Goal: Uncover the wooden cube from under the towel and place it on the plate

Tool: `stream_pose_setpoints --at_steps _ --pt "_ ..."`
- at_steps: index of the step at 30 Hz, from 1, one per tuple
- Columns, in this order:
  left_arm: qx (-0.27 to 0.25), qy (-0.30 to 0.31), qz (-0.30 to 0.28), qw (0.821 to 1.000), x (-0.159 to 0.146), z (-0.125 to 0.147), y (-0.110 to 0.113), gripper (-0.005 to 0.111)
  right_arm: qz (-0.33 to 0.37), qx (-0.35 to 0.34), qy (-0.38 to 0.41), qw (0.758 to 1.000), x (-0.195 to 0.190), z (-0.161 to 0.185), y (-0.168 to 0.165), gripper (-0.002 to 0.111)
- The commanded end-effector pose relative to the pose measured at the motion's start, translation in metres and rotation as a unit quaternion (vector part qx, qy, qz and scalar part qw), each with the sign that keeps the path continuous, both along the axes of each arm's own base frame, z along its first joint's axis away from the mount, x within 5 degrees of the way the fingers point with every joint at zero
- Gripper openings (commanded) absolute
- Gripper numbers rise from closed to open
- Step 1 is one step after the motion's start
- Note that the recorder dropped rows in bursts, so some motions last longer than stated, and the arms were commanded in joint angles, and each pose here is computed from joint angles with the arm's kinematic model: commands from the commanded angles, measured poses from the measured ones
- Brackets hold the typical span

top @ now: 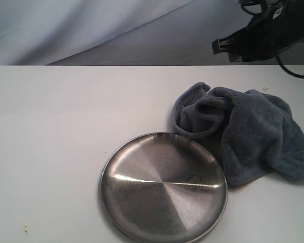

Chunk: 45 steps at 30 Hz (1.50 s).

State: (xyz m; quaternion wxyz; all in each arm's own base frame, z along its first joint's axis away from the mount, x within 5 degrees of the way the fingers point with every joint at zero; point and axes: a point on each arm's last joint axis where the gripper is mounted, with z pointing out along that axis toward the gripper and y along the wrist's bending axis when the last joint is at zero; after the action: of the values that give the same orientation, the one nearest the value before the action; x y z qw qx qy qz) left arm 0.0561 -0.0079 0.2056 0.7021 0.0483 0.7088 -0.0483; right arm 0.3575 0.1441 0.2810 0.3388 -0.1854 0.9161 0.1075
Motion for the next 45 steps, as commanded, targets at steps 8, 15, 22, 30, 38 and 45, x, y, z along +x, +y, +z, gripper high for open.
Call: stream_pose_setpoints --at_steps 8,15,22,30,38,45 --pt "-0.002 -0.005 0.001 1.000 0.000 0.000 0.000 0.000 0.047 -0.021 0.062 0.997 0.004 -0.010 0.032 0.000" --pt "-0.002 -0.005 0.001 1.000 0.000 0.000 0.000 0.000 0.116 -0.061 0.134 0.982 -0.026 -0.017 0.057 0.000" --pt "-0.002 -0.005 0.001 1.000 0.000 0.000 0.000 0.000 0.168 -0.088 0.179 0.965 -0.058 -0.015 0.078 0.000" --pt "-0.002 -0.005 0.001 1.000 0.000 0.000 0.000 0.000 0.134 -0.110 0.182 0.968 -0.093 -0.026 0.039 0.000" --pt "-0.003 -0.005 0.001 1.000 0.000 0.000 0.000 0.000 0.043 -0.116 0.172 0.977 -0.100 -0.033 -0.023 0.000" --pt "-0.003 -0.005 0.001 1.000 0.000 0.000 0.000 0.000 -0.056 -0.087 0.143 0.984 -0.076 -0.030 -0.072 0.000"
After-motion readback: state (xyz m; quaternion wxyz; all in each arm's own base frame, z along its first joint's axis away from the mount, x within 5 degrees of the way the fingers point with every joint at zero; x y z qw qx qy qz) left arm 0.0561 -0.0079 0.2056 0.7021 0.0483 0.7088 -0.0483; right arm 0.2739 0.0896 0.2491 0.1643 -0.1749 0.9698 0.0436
